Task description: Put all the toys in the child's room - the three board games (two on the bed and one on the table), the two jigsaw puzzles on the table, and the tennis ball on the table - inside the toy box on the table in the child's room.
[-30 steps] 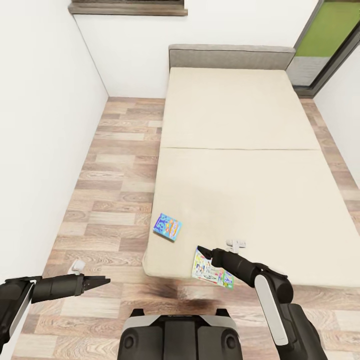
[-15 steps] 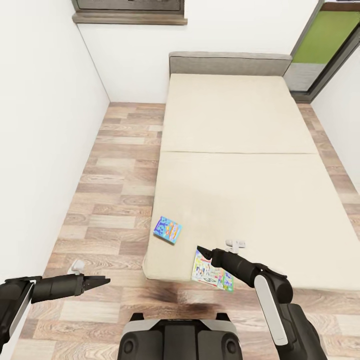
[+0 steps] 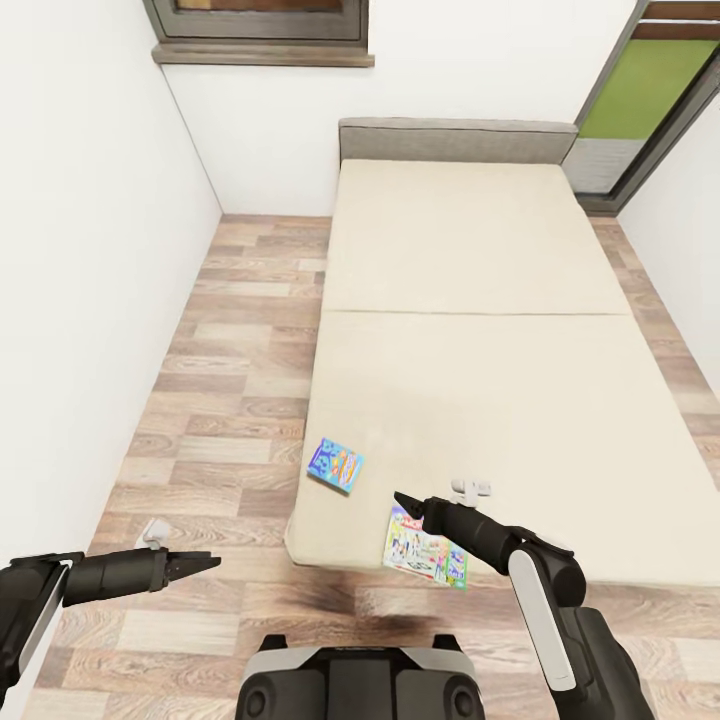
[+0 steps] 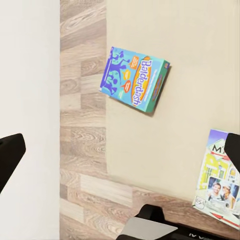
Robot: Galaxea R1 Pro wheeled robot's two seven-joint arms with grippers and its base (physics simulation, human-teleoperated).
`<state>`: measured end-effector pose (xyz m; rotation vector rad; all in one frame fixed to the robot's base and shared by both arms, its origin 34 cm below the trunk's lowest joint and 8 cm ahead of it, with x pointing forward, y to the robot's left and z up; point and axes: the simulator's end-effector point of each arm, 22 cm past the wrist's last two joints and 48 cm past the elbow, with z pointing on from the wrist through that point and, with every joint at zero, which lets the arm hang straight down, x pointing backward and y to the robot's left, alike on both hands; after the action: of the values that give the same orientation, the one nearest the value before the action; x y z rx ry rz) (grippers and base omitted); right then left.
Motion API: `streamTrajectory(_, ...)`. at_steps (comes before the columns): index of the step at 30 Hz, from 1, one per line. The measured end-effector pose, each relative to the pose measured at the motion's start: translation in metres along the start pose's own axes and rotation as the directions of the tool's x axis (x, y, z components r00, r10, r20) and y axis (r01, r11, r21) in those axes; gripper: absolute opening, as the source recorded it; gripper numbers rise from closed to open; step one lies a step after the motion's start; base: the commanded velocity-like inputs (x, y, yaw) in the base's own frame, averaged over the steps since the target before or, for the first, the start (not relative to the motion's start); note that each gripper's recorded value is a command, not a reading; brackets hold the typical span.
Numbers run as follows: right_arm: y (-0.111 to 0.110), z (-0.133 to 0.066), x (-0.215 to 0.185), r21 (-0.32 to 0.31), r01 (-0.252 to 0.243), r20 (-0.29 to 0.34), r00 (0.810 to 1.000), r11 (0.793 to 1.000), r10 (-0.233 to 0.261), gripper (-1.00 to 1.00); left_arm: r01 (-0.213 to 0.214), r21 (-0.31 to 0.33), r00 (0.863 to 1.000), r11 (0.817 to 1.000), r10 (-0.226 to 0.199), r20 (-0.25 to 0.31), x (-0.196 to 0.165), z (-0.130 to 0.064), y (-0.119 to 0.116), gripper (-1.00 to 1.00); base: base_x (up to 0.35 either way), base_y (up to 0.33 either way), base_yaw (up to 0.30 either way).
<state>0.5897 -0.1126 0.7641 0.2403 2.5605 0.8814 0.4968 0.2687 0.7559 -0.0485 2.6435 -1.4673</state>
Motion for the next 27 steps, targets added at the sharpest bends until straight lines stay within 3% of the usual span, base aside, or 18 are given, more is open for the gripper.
streamTrajectory(27, 0.011, -0.009, -0.013, -0.003, 0.028, 0.029, 0.999, 1.0, -0.028, 1.0, -0.038, 0.004, 0.999, 0.999, 0.038, 0.024, -0.012, -0.008, -0.015, 1.0, 0.0, 0.0, 0.0)
